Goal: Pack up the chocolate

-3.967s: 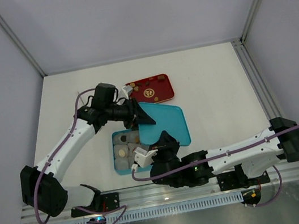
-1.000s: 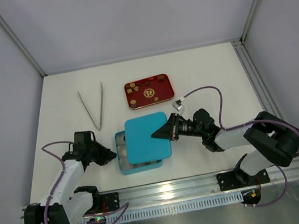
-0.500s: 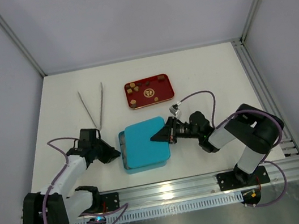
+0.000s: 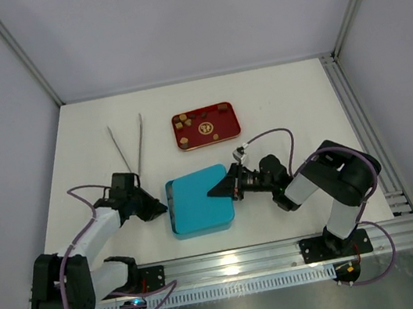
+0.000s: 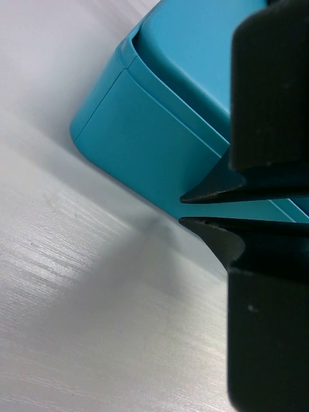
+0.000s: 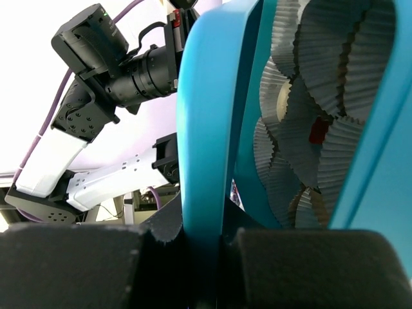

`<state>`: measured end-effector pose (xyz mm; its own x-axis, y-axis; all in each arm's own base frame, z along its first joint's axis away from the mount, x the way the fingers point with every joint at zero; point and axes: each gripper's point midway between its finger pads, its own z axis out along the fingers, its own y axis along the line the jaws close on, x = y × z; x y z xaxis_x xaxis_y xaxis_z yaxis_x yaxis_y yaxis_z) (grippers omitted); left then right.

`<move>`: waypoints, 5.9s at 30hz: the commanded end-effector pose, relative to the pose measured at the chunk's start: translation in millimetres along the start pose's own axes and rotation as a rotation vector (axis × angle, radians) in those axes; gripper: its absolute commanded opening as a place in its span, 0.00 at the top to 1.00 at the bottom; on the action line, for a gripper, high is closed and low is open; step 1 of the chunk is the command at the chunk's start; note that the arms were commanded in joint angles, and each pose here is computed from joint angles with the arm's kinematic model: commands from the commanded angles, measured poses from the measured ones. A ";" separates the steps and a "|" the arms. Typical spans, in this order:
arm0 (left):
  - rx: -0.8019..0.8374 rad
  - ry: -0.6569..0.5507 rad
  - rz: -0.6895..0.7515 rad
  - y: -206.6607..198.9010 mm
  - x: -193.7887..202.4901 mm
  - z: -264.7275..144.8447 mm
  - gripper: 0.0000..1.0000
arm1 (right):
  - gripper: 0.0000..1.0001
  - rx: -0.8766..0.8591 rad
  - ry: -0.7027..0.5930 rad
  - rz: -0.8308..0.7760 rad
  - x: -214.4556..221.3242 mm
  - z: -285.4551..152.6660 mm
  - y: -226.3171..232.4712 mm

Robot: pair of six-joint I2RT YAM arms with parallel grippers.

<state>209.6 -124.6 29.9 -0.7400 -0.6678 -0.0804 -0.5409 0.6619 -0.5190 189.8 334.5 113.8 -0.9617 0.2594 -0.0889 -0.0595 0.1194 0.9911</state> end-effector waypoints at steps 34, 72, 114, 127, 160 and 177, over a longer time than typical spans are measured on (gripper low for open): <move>0.049 -0.003 0.069 -19.8 -8.9 1.6 0.87 | 0.96 -0.184 0.023 -0.227 -2.7 27.4 44.8; 0.029 -0.001 0.092 -14.7 -8.1 1.0 0.88 | 0.73 -0.094 -0.047 -0.160 -14.4 6.7 18.8; 0.032 0.007 0.174 -20.6 -7.5 -16.2 0.80 | 0.69 0.065 -0.144 -0.144 -40.9 -31.7 -23.1; 0.028 0.015 0.216 -19.2 -4.3 -25.9 0.74 | 0.66 0.129 -0.170 -0.153 -48.6 -38.1 -33.5; 0.245 0.032 0.189 -43.6 15.1 -63.9 0.44 | 0.44 0.193 -0.173 -0.304 -54.0 -46.3 -21.6; 0.325 0.097 0.179 -45.4 29.5 -55.7 0.30 | 0.37 0.209 -0.129 -0.352 -46.9 -35.2 -15.3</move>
<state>185.7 -149.5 91.5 -0.8478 -0.5177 -0.1155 -0.2937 0.6394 -0.7106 220.3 277.1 86.4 -0.8818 0.2920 -0.3703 -0.2272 0.4251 0.8762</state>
